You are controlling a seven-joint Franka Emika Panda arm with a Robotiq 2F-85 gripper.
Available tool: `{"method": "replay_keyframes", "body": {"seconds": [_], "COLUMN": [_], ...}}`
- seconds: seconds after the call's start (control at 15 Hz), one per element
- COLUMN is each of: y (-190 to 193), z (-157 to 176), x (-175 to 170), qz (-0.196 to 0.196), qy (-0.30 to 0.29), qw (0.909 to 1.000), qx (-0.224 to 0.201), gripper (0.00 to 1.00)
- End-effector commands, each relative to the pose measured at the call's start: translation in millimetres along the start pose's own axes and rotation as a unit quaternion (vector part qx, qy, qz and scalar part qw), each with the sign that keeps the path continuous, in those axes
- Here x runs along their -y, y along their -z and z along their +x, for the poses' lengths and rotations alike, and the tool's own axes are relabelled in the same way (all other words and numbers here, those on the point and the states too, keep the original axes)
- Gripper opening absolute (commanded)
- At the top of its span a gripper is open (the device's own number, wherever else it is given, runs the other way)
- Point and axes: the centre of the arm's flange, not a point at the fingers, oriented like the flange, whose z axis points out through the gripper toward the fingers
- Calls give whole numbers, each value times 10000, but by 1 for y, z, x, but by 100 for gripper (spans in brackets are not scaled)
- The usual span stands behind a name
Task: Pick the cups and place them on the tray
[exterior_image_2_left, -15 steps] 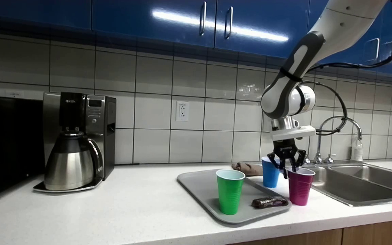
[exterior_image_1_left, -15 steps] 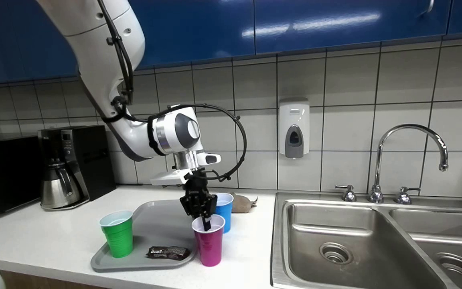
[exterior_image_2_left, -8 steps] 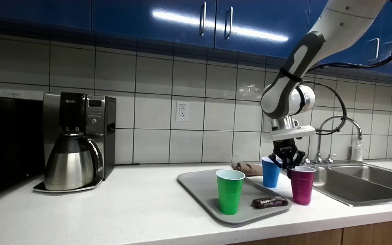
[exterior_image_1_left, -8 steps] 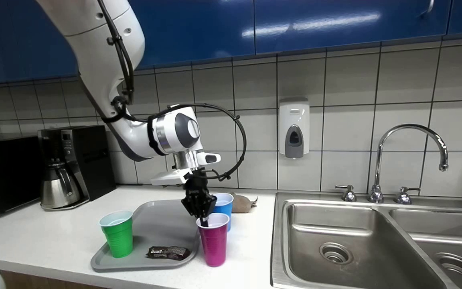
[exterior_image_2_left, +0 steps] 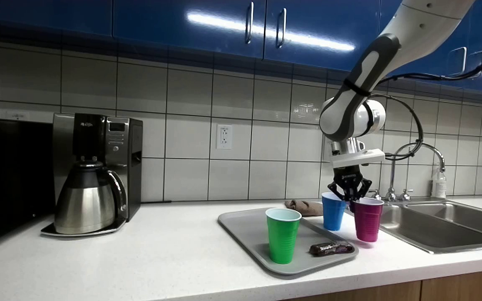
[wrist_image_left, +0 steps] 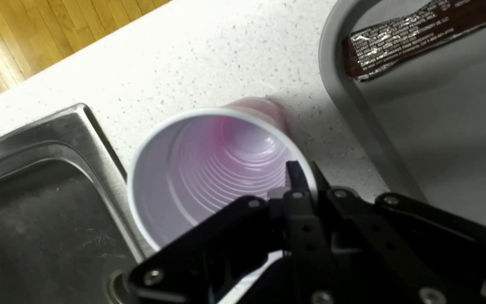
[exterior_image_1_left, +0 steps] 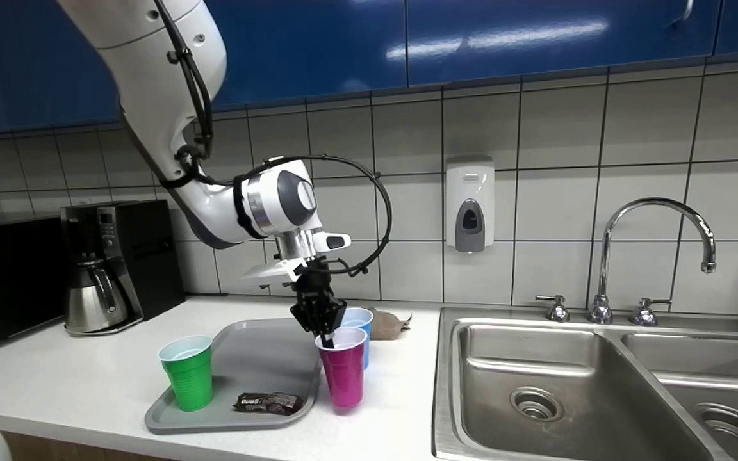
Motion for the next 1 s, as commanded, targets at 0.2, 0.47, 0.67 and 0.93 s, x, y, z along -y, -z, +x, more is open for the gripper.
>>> {"method": "replay_keyframes", "body": {"seconds": [0.2,0.47,0.67,0.93], "y": [36,44,47,52], "z": [-10,-15,-19,-23], "x": [9,24,40,62], "qz": [35,89,129,178], "qy": [147,308,459,661], "qw": [9996,9989,9982,9968], "qx": [-255,-334,-355,-407], "gripper": [1,1,1,1]}}
